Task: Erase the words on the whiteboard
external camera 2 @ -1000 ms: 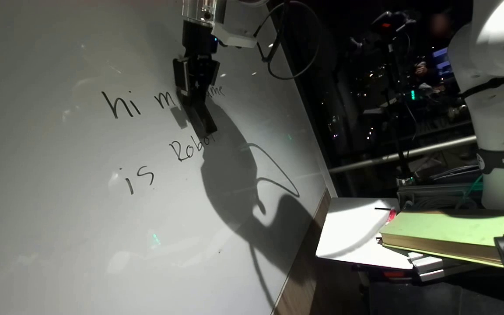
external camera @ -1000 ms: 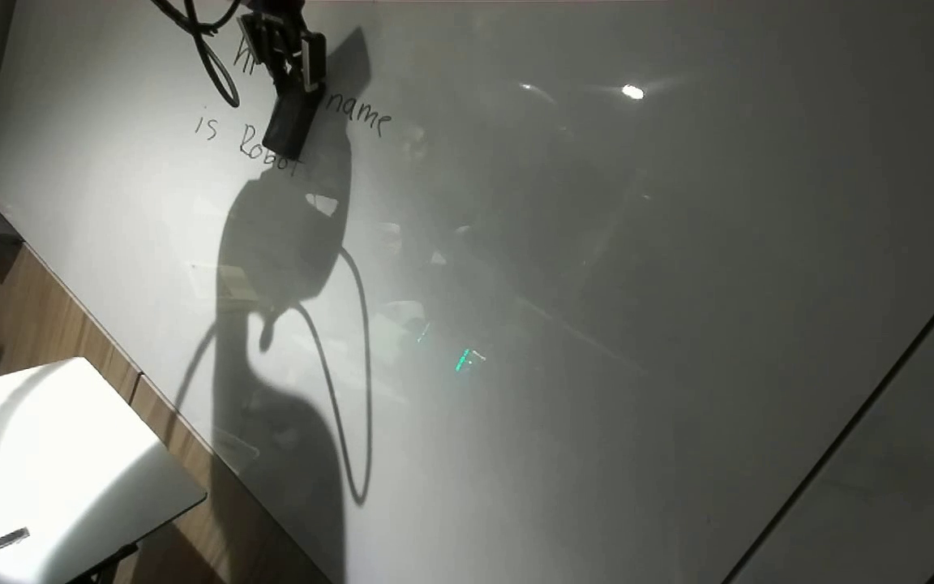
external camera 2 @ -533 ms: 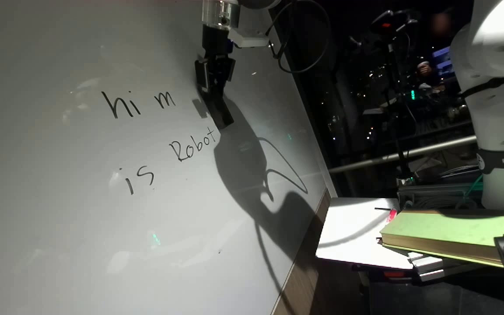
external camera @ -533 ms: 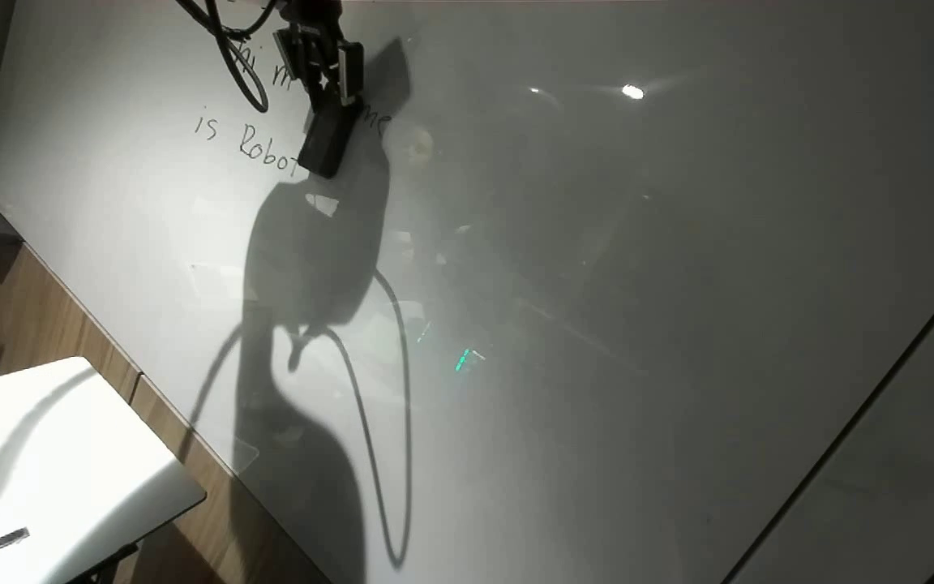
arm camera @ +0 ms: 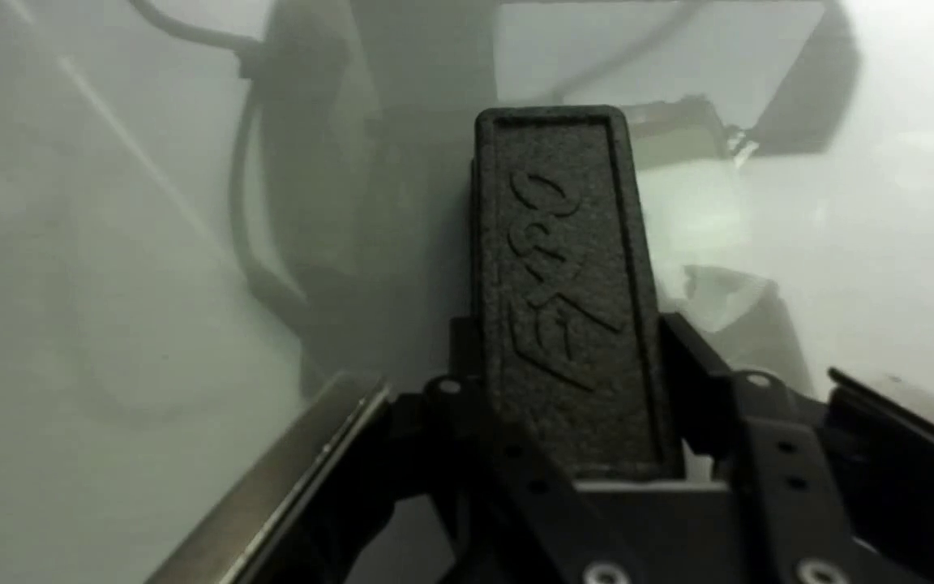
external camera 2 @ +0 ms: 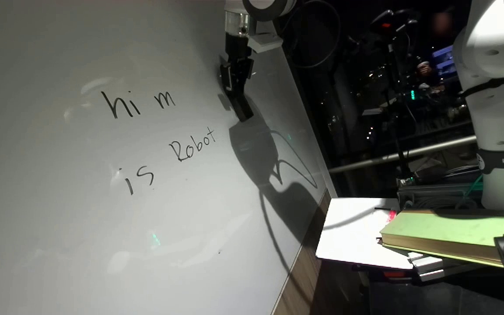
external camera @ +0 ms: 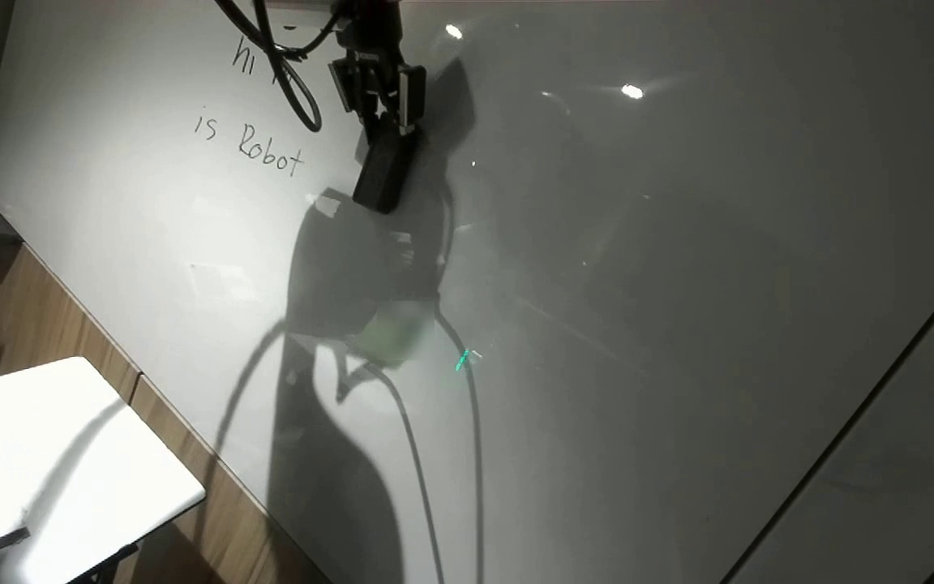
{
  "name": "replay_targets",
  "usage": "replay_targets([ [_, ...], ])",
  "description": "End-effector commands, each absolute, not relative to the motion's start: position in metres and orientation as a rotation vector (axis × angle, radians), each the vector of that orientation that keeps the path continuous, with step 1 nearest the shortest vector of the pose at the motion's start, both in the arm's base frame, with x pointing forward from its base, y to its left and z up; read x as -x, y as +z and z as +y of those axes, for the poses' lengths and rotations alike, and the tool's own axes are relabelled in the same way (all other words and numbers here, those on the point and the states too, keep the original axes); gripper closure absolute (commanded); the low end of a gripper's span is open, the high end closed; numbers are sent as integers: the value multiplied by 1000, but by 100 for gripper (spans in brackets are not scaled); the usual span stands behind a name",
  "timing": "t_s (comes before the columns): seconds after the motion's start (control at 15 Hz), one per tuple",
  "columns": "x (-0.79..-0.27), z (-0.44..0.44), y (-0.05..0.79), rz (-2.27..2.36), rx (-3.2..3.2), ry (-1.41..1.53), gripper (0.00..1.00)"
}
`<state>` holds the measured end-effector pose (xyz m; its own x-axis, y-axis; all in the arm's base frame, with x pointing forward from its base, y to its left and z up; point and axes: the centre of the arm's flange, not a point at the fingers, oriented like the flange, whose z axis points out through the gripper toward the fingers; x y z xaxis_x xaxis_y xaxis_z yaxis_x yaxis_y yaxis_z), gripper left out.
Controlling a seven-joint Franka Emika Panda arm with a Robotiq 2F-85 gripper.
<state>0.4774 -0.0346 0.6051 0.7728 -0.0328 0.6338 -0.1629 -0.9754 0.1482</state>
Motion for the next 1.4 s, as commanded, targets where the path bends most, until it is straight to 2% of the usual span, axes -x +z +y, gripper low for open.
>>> replay_targets([
  [0.0,-535,-95,615,-194,-2706,1068,70],
  [0.13,-538,-95,613,-193,-2724,1057,70],
  [0.6,-510,-4,604,-161,-2811,1027,70],
  [1.33,-508,200,610,10,-2899,1115,70],
])
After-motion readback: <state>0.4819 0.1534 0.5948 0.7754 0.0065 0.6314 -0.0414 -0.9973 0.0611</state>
